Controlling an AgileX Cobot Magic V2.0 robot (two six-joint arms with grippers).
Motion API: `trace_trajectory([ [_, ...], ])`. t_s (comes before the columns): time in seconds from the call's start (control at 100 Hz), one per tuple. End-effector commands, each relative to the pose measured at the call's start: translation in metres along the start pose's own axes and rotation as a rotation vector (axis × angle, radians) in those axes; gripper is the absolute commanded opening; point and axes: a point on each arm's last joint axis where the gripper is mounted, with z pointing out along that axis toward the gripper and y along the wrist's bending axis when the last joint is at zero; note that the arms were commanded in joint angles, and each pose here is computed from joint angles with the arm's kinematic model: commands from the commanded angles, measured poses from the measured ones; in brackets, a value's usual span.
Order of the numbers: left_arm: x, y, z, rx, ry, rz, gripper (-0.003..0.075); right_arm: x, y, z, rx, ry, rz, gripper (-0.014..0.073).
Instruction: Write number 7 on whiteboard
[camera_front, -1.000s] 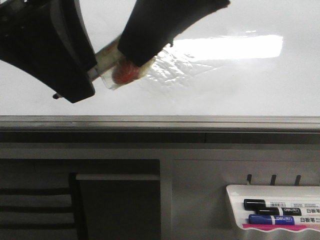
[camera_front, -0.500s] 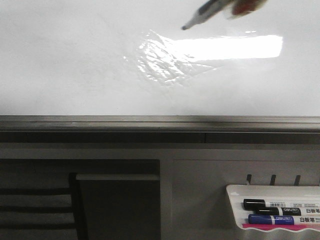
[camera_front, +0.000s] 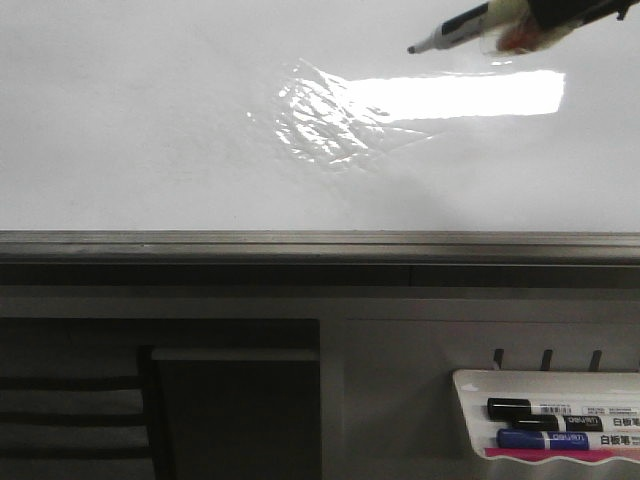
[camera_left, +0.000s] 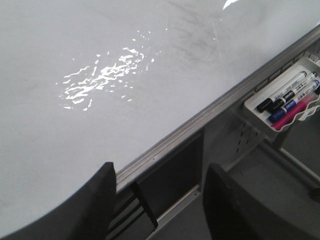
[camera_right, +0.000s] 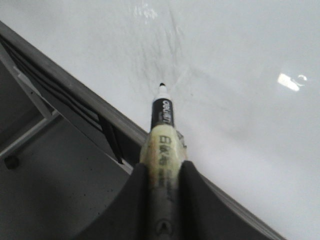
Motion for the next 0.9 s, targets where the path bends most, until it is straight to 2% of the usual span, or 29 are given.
trace_trajectory([
  [0.0,-0.016,0.003,-0.007,-0.032,-0.120,-0.037,0.0367,-0.021,-0.002,-0.001,0.010,-0.101,0.035,-0.0053],
  [0.1,-0.017,0.004,-0.007,-0.036,-0.128,-0.038,0.0367,-0.034,-0.004,0.011,-0.013,-0.059,0.035,-0.0053],
  [0.26,-0.017,0.004,-0.007,-0.036,-0.128,-0.038,0.0367,-0.050,-0.007,0.032,-0.027,-0.035,0.106,-0.0053],
  [0.46,-0.017,0.004,-0.007,-0.036,-0.128,-0.038,0.0367,-0.048,-0.009,0.062,-0.024,-0.005,0.120,-0.0053],
  [0.89,-0.017,0.004,-0.007,-0.037,-0.130,-0.038,0.0367,-0.043,-0.023,0.078,0.027,0.007,0.131,-0.0053],
])
